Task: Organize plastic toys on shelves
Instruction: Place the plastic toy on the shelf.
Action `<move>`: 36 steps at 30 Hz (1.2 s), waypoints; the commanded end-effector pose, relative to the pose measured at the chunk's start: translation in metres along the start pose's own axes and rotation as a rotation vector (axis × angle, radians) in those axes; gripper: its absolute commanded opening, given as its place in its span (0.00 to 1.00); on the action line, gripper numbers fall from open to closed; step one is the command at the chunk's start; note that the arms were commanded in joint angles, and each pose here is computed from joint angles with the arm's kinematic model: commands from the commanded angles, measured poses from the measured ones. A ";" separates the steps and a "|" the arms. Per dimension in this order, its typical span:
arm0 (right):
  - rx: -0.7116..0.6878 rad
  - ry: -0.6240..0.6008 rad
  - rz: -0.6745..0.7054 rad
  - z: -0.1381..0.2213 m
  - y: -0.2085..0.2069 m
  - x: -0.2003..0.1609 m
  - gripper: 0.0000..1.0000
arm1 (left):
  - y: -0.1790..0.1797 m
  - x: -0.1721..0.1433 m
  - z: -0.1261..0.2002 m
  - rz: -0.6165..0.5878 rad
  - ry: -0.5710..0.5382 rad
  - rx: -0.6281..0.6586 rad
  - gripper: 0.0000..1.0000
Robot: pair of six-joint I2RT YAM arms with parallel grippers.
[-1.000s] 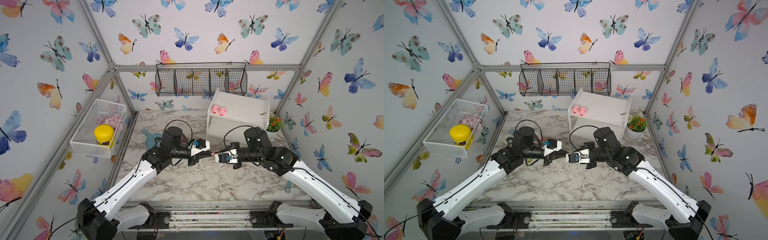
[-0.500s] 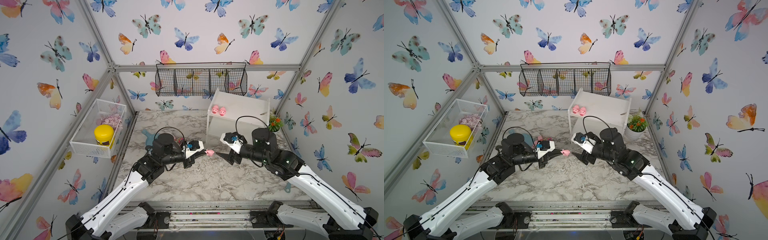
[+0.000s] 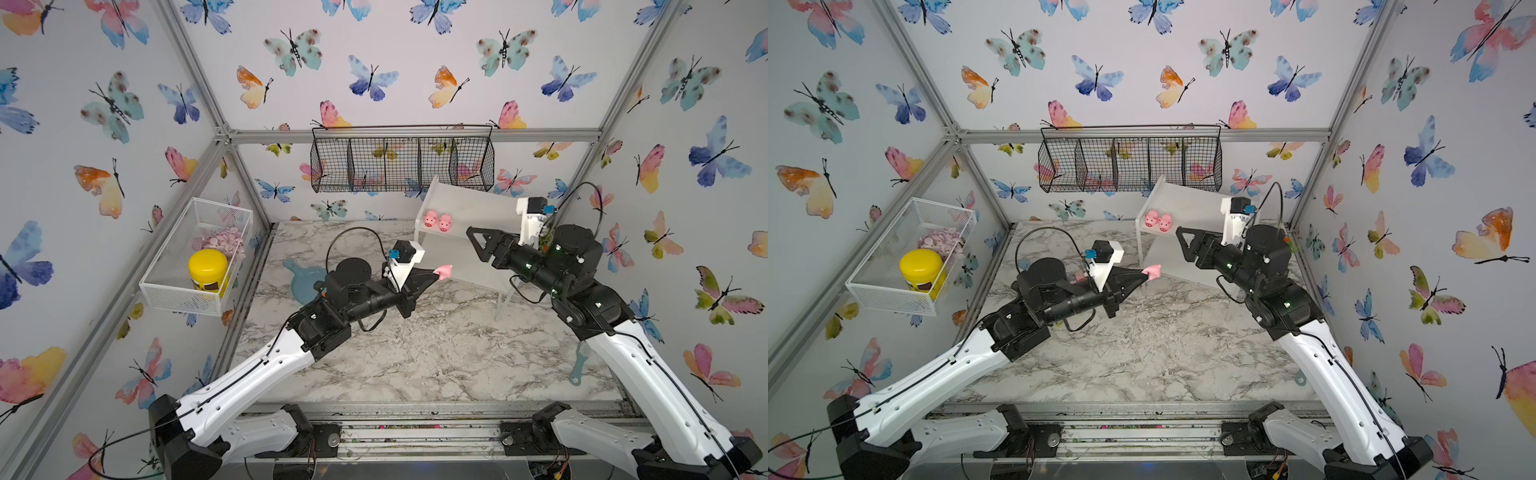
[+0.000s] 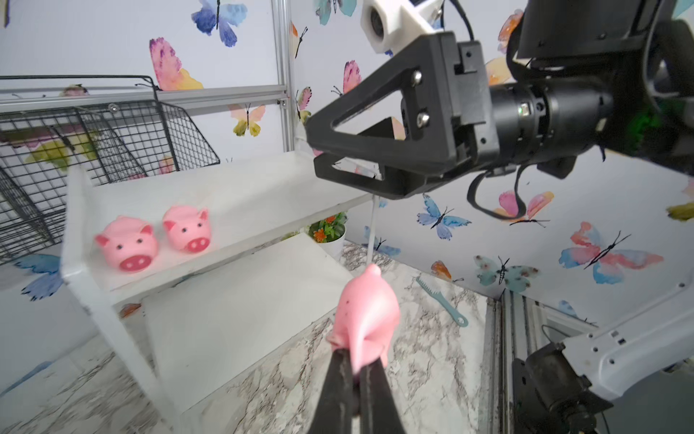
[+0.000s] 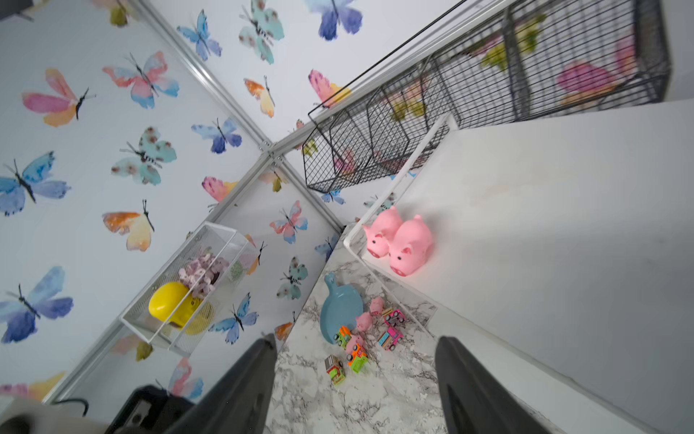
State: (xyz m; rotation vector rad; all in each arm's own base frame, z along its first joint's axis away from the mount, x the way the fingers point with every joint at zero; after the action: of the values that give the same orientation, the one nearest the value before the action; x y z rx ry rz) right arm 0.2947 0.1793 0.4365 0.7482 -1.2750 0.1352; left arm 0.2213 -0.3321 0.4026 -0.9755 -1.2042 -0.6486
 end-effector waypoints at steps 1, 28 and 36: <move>-0.199 -0.213 -0.077 0.041 -0.026 0.039 0.72 | 0.014 0.030 -0.022 0.073 -0.108 0.199 0.00; -0.321 -0.298 0.012 0.098 -0.033 0.061 0.74 | 0.076 0.018 -0.144 0.050 -0.053 0.661 0.04; -0.308 -0.300 0.006 0.101 -0.031 0.059 0.74 | 0.085 0.007 -0.153 0.019 -0.018 0.705 0.11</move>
State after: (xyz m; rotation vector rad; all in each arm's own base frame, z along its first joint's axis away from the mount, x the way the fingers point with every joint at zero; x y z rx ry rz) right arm 0.2482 0.0788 0.4886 0.5048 -1.5451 -0.1838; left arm 0.3634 -0.4303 0.3793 -0.4405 -1.2969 -0.1715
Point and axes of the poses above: each gripper's point midway between its finger pads, its own z axis back along the fingers, its own y axis along the line the jaws close on, x = y × z, the point moved 1 cm from there along z, back along the fingers, and after that the axes turned 10 degrees about z, right-handed, at the moved point
